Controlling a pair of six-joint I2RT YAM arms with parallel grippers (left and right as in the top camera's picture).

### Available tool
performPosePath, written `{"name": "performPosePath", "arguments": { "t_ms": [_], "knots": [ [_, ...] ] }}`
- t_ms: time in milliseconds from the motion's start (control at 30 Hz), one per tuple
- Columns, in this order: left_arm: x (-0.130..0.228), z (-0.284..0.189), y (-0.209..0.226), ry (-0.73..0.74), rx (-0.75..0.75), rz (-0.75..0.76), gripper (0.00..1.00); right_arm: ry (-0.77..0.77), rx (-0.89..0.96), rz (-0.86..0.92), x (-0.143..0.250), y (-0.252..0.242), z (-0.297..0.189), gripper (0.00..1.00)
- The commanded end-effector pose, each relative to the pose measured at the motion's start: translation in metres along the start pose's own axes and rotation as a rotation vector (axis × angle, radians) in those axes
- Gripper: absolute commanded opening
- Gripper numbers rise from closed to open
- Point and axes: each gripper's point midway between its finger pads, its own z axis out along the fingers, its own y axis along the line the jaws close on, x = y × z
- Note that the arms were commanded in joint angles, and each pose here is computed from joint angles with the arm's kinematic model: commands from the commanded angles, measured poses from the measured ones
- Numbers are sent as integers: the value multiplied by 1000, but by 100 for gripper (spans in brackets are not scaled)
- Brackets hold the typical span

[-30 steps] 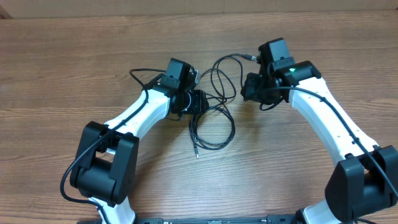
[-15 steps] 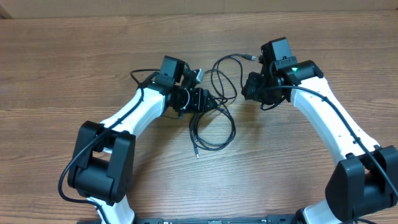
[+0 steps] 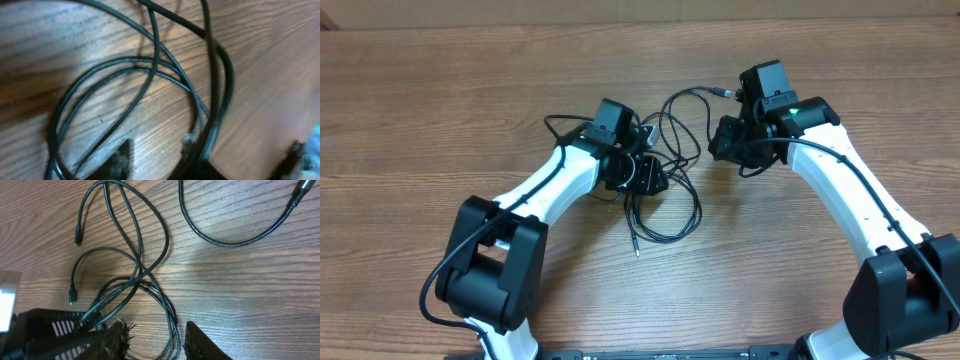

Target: Untangle cables

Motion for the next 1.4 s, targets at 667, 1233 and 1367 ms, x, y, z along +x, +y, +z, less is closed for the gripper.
{"name": "performPosePath", "arguments": {
  "t_ms": [667,1233,1367],
  "knots": [
    [-116,-131,-87,-265,202,196,4,51,-133,-32,15,28,11,46],
    [-175,-344,-136,-801,37,279,4,10,-103,-44,6,24,16,50],
    [-183,-377,-128,-888,61,160,4,13,-102,-43,6,24,16,49]
  ]
}}
